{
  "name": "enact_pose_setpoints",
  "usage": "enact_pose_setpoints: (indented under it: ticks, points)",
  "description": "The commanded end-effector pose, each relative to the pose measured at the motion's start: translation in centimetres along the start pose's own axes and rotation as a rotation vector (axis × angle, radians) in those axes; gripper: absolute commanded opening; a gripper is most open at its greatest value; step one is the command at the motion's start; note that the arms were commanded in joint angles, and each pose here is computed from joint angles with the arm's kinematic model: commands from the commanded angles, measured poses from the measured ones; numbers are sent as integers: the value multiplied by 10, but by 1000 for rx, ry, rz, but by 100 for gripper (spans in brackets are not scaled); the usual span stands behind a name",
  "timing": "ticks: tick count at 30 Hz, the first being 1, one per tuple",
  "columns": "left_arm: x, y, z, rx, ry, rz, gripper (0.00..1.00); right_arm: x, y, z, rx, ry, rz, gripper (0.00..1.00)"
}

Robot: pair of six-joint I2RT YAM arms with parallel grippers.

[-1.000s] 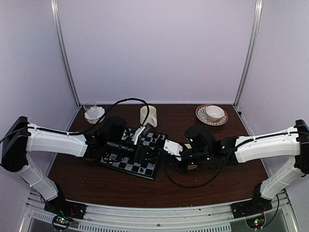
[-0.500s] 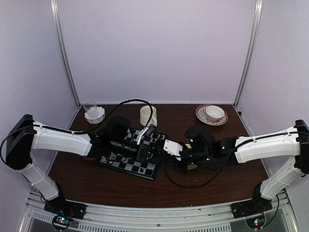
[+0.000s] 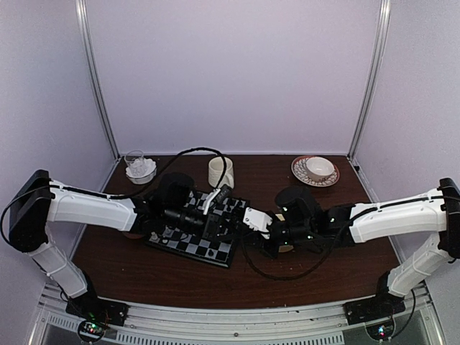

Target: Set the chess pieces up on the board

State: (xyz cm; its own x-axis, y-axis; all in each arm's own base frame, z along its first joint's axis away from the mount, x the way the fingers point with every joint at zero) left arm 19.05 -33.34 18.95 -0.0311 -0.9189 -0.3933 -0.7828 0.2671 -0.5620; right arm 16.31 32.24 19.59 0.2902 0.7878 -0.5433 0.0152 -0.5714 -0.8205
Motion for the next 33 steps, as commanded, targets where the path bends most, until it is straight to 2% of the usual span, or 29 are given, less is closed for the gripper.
enact_pose_setpoints:
  ticks: [1, 6, 11, 14, 16, 28, 33]
  points:
    - [0, -12, -7, 40, 21, -31, 16, -8, -7, -1, -1, 35, -44, 20]
    - [-7, -15, -10, 48, 27, -58, 15, -16, -9, 0, -1, 39, -77, 33]
    - [-20, -21, -13, 50, 55, -93, 15, -31, -13, 2, 18, 32, -151, 41]
    - [-29, -22, -20, 78, 64, -126, 15, -41, -18, 3, 80, 36, -228, 50]
    - [-36, -23, -26, 105, 74, -158, 16, -44, -22, 0, 142, 29, -266, 52]
    - [-80, -16, -53, 271, 145, -372, 17, -60, -68, -13, 577, -192, -554, 50]
    - [-89, -14, -59, 289, 154, -406, 17, -58, -76, -10, 638, -272, -583, 47]
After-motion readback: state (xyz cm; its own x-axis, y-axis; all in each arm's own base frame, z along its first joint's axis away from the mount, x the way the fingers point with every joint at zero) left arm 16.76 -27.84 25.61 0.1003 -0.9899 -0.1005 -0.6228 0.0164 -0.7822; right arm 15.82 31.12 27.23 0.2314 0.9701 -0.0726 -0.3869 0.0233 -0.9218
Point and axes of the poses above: each gripper's point midway between its finger pads, its own x axis out along the fingers, its own z axis along the line the jaws close on, y = z × x, the point moved 8 cm from there along -x, back along the fingers, and after that the axes turned 2 degrees about -x, right-handed, at the moved point
